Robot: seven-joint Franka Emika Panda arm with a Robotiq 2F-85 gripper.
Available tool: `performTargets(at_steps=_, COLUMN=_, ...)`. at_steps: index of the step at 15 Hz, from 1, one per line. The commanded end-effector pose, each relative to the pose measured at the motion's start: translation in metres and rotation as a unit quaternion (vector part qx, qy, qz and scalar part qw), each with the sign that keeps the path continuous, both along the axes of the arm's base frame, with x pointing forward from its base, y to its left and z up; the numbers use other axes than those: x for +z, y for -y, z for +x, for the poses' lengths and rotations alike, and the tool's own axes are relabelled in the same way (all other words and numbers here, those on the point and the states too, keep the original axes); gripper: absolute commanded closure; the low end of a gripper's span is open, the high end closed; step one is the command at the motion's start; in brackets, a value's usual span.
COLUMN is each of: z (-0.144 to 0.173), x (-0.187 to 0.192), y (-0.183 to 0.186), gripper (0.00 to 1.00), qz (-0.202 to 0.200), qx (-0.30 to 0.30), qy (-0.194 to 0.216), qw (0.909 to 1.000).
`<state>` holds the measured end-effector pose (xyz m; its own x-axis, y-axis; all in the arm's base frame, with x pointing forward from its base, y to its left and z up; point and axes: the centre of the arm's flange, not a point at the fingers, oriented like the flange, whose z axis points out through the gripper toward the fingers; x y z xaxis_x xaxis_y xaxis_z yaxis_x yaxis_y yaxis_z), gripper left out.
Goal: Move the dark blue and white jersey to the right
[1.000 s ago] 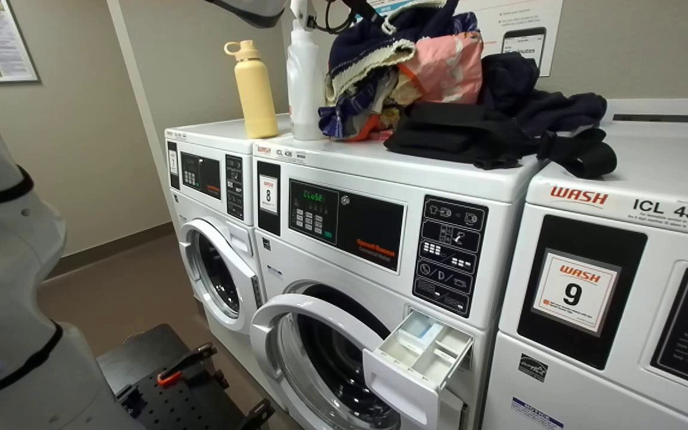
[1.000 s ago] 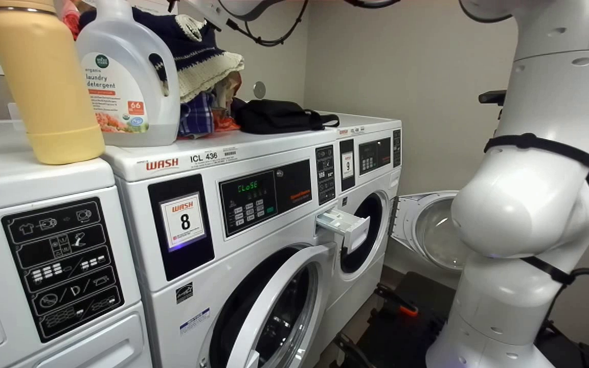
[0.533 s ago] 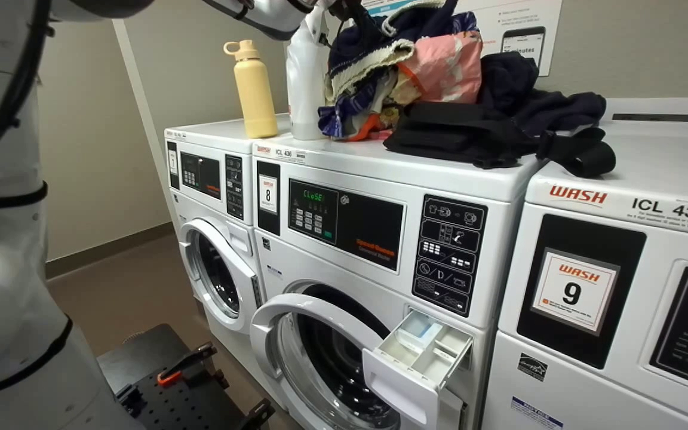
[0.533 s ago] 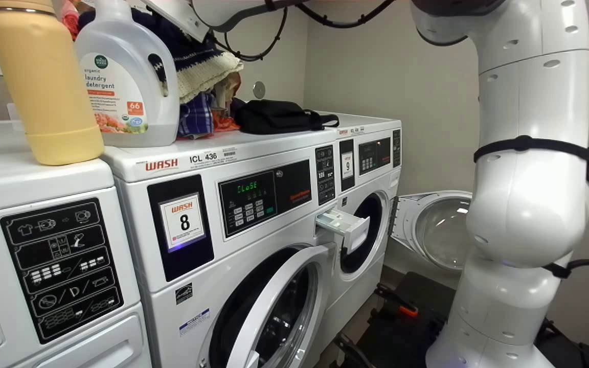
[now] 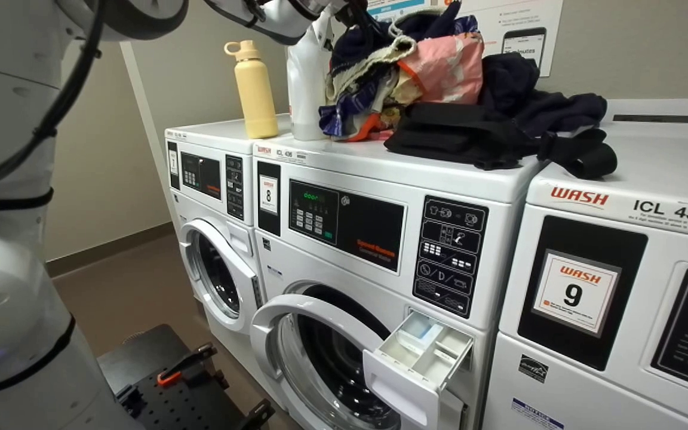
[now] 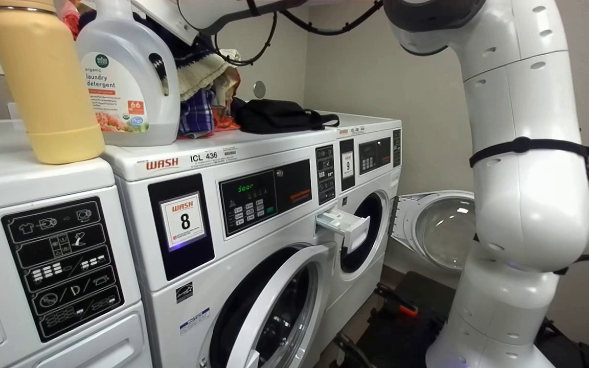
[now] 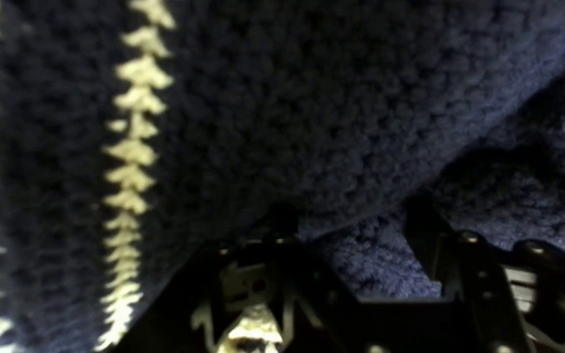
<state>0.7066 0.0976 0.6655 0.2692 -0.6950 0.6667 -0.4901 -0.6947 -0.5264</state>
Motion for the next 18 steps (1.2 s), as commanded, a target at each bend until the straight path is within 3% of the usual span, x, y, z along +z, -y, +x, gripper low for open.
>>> performTargets(at_steps=1, z=0.006, x=0.010, y=0.004, gripper=0.73, qz=0.016, qx=-0.015, qy=0.001, qw=0.9997)
performTargets(at_steps=4, z=0.003, x=0.011, y=0.009, gripper=0.95, qz=0.021, qx=-0.020, qy=0.000, qw=0.9996)
performTargets(at_steps=5, z=0.002, x=0.011, y=0.010, gripper=0.97, qz=0.023, qx=-0.022, qy=0.000, qw=0.9995)
performTargets(at_steps=12, z=-0.009, x=0.025, y=0.022, gripper=0.96, qz=0.058, qx=-0.037, qy=0.019, qw=0.9975)
performTargets(at_steps=14, z=-0.018, x=0.039, y=0.030, gripper=0.96, qz=0.086, qx=-0.063, qy=0.050, qw=0.9931)
performTargets(at_steps=18, z=-0.049, x=0.078, y=0.062, gripper=0.96, qz=0.138, qx=-0.125, qy=0.117, qw=0.9756)
